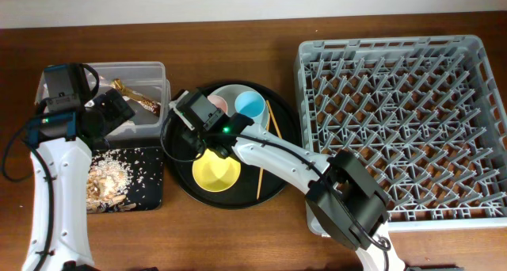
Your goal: Sort waste into correct bins and load items into the dishwasher rack
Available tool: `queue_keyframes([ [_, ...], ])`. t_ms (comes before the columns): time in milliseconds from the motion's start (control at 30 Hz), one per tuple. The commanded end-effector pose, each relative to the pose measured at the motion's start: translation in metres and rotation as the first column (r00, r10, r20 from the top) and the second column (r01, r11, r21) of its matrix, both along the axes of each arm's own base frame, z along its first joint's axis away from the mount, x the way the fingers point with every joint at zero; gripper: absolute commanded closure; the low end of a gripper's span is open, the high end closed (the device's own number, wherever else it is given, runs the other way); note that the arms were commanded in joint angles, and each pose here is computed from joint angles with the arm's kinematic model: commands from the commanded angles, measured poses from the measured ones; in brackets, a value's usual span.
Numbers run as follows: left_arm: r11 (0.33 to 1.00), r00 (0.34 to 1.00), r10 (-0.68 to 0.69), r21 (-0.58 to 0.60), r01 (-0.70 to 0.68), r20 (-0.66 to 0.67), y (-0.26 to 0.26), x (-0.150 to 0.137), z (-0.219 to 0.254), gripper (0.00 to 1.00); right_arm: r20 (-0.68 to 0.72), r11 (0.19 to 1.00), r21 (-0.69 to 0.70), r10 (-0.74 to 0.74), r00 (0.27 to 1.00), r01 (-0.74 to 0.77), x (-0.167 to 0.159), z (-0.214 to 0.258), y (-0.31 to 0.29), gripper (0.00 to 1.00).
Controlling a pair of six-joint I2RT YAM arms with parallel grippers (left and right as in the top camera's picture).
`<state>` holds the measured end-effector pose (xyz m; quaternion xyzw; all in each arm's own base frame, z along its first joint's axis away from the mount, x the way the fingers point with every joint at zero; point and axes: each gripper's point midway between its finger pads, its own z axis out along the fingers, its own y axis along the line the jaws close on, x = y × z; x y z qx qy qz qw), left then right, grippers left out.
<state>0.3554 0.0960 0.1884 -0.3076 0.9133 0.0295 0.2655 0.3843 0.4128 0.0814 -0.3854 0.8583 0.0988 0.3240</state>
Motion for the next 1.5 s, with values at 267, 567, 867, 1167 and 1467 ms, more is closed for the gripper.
queue_keyframes([
  [267, 1.0, 1.0, -0.01, 0.01, 0.01, 0.026, 0.001, 0.001, 0.011, 0.01, 0.105, 0.993, 0.121, -0.002, 0.995, -0.011, 0.005, 0.08, 0.01, 0.73],
  [567, 1.0, 1.0, -0.01, 0.01, 0.01, 0.026, 0.001, 0.001, 0.011, 0.01, 0.022, 1.0, 0.015, -0.019, 1.0, 0.019, 0.009, 0.022, -0.002, 0.68],
  [867, 1.0, 1.0, -0.01, 0.01, 0.01, 0.026, 0.001, 0.001, 0.011, 0.01, -0.001, 0.999, -0.012, -0.032, 0.999, 0.032, 0.011, 0.013, -0.011, 0.69],
  [1167, 1.0, 1.0, -0.01, 0.01, 0.01, 0.026, 0.001, 0.001, 0.011, 0.01, -0.02, 0.997, -0.062, -0.056, 0.998, 0.055, 0.012, 0.001, -0.024, 0.75],
  [1467, 1.0, 1.0, -0.01, 0.01, 0.01, 0.026, 0.001, 0.001, 0.011, 0.01, -0.037, 0.995, -0.087, -0.059, 0.998, 0.056, 0.009, -0.003, -0.029, 0.78],
])
